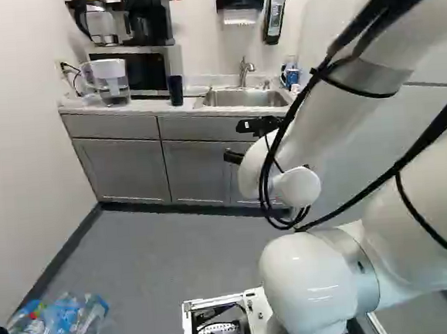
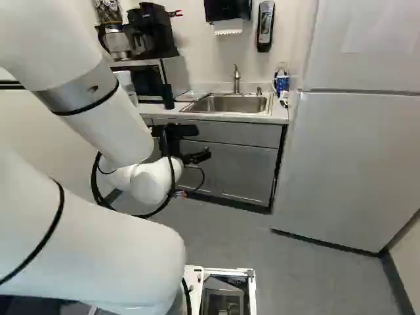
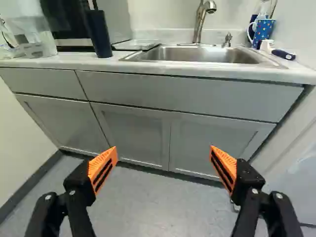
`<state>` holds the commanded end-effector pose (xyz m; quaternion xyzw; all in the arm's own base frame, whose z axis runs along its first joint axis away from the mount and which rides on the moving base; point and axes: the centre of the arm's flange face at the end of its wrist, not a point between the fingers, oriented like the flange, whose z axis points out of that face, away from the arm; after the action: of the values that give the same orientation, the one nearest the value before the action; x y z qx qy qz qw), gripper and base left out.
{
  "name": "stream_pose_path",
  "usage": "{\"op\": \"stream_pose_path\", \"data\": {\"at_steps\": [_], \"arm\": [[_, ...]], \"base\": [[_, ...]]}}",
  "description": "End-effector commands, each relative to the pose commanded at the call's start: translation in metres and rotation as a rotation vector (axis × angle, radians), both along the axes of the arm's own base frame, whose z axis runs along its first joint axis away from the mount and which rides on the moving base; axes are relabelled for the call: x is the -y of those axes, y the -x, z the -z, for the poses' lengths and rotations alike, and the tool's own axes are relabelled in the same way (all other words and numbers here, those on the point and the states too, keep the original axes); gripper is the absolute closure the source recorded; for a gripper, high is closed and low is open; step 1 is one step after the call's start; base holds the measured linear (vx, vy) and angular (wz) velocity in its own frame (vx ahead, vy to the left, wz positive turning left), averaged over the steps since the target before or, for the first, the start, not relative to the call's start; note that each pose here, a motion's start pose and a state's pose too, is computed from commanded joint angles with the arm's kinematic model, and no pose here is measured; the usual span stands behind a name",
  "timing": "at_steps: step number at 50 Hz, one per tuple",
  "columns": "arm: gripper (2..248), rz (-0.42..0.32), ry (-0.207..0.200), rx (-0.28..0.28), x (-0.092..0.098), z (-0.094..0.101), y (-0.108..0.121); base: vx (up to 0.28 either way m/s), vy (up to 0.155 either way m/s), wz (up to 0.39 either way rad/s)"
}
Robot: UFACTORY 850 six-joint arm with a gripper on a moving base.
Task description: Rinse the cup and place it in the tray
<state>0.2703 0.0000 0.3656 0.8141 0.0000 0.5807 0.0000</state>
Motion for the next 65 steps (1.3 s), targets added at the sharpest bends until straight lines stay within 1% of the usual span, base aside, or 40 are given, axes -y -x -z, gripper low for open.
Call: {"op": "stream_pose_path", "data": {"at_steps": [1,31,65], "arm": [[3,0.004,0.000,0.013,0.001,-0.005,-0.005],[3,0.016,0.001,0.095,0.005,-0.033,-0.019],[3,0.038,0.003,0.178,0.012,-0.068,-0.045]], "base": [[0.000,0.000,0.000],[0.000,0.000,0.000],[0.000,0.000,0.000]]}}
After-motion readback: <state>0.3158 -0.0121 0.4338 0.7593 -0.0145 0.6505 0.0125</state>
